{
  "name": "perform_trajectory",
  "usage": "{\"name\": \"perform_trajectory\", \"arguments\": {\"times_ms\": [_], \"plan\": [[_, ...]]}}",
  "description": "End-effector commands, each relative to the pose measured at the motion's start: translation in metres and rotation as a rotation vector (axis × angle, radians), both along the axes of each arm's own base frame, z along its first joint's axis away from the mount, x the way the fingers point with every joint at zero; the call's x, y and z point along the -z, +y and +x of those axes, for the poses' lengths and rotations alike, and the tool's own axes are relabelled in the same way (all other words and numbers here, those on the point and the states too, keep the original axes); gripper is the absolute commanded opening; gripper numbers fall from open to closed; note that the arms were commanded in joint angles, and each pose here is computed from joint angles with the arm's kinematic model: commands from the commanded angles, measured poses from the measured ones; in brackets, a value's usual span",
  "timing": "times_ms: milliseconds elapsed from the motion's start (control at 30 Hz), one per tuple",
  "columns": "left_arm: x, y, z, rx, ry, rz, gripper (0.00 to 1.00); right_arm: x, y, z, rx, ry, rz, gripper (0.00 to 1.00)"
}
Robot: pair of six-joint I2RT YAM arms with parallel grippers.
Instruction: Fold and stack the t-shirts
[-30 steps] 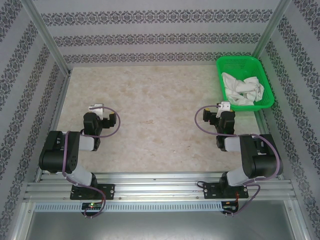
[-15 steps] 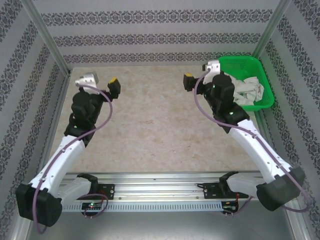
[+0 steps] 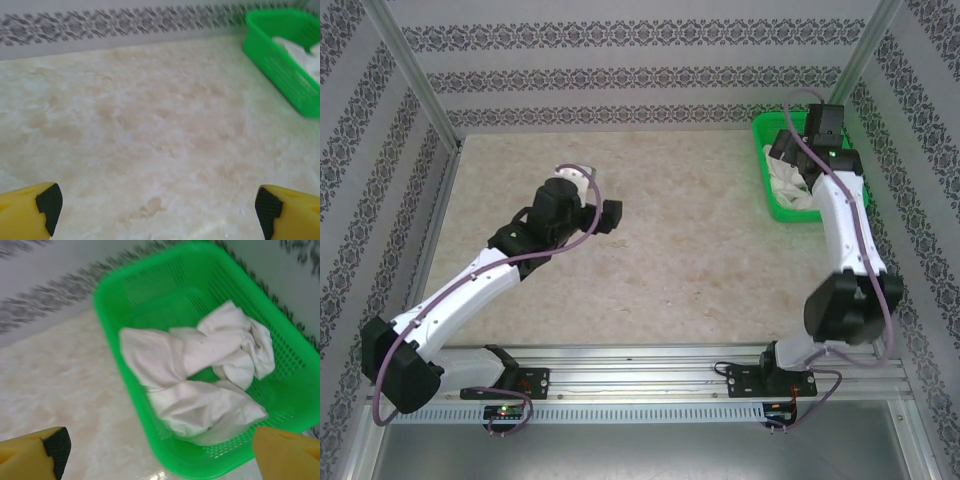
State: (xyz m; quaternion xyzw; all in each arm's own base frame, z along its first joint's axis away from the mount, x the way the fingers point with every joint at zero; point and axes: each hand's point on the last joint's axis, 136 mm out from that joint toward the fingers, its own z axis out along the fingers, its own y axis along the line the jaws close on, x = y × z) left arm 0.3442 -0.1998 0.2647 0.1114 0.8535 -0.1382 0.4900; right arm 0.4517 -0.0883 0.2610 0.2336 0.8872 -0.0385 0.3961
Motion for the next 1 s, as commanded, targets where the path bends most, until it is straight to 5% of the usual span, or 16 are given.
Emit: {"name": "perform_trajectory", "arguments": {"times_ms": [0,400,800,900,967], "plan": [[0.016,-0.008,-0.012,0.083,0.015,0.078,1.0,0.043,-0.01,0.013,0.036,0.092,0.121,0.92],[0.022,-0.014,-0.025,0.114,0.024,-0.024,1.0,0.133,-0.049,0.042,0.116,0.255,0.24,0.7],[-0.009,-0.013,-0.015,0.074,-0.07,-0.107,1.0,0.19,-0.028,0.038,0.083,0.336,0.369,0.54],[-0.02,-0.01,-0.018,0.079,-0.099,-0.117,1.0,0.197,-0.029,0.036,0.088,0.352,0.364,0.44],[-0.024,-0.005,-0.018,0.068,-0.109,-0.113,1.0,0.191,-0.033,0.037,0.101,0.336,0.351,0.25]]}}
